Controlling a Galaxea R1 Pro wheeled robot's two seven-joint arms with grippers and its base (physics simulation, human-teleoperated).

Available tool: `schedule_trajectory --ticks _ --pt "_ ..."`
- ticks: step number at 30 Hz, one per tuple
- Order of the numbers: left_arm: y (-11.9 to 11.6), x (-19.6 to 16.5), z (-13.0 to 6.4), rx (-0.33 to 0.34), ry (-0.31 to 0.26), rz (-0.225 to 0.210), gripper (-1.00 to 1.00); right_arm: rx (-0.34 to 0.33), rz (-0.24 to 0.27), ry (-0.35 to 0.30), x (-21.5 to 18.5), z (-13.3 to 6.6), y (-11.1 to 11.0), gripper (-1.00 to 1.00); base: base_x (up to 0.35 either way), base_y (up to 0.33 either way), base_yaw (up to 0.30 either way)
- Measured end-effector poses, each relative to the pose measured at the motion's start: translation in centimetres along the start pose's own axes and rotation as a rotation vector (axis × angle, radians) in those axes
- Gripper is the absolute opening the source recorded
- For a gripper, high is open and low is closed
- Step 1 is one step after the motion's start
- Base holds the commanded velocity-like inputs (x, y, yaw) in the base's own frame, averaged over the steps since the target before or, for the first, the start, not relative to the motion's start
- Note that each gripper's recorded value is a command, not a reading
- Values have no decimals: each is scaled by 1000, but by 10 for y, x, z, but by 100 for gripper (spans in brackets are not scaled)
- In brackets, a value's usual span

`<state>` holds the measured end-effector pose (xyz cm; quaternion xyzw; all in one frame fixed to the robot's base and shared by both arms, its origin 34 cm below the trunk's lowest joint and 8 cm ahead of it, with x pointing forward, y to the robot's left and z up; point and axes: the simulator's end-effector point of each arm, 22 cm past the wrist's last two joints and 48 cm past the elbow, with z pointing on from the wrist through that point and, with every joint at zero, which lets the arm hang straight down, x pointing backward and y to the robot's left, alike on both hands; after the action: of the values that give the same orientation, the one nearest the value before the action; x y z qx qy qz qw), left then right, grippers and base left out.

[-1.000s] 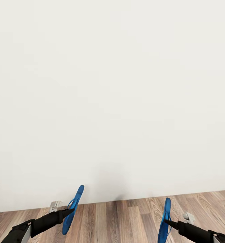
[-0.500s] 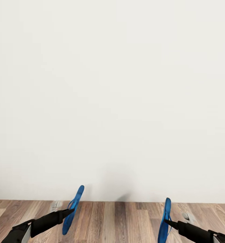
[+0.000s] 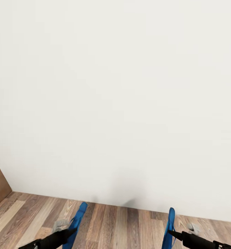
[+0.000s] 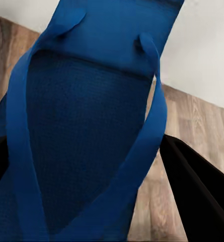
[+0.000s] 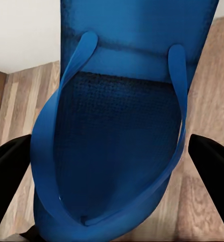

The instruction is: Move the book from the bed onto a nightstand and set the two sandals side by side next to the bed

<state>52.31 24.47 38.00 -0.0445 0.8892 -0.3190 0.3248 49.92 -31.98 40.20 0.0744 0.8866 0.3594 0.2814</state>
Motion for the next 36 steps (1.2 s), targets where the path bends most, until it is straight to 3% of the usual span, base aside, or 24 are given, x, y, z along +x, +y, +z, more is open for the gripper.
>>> schedule_trajectory --ticks 2,6,10,12,18,25,29,33,34,36 --pt "10 14 2 -51 -3 -5 -100 1 8 2 4 1 -1 -100 0 0 263" --pt "11 40 5 -74 12 -31 -100 51 24 21 26 -1 -16 -100 0 0 284" --pt "7 53 6 -73 25 -46 -100 140 -22 37 37 -3 -37 -100 0 0 292" --pt "7 56 6 -75 26 -51 -100 151 -32 44 40 -3 -39 -100 0 0 294" --pt "9 57 5 -83 26 -55 -100 150 -38 52 43 1 -37 -100 0 0 294" --pt "12 59 7 -107 28 -51 -100 109 -34 72 57 22 -15 -100 0 0 294" --pt "8 61 10 -102 29 -54 -100 113 -92 152 74 21 -16 -100 0 0 289" --pt "6 61 10 -99 29 -55 -100 121 -196 292 104 17 -21 -100 0 0 280" --pt "6 61 11 -99 29 -55 -100 93 -221 334 120 30 -6 -100 0 0 275" --pt "6 61 10 -100 29 -55 -100 67 -221 340 128 42 8 -100 0 0 274"
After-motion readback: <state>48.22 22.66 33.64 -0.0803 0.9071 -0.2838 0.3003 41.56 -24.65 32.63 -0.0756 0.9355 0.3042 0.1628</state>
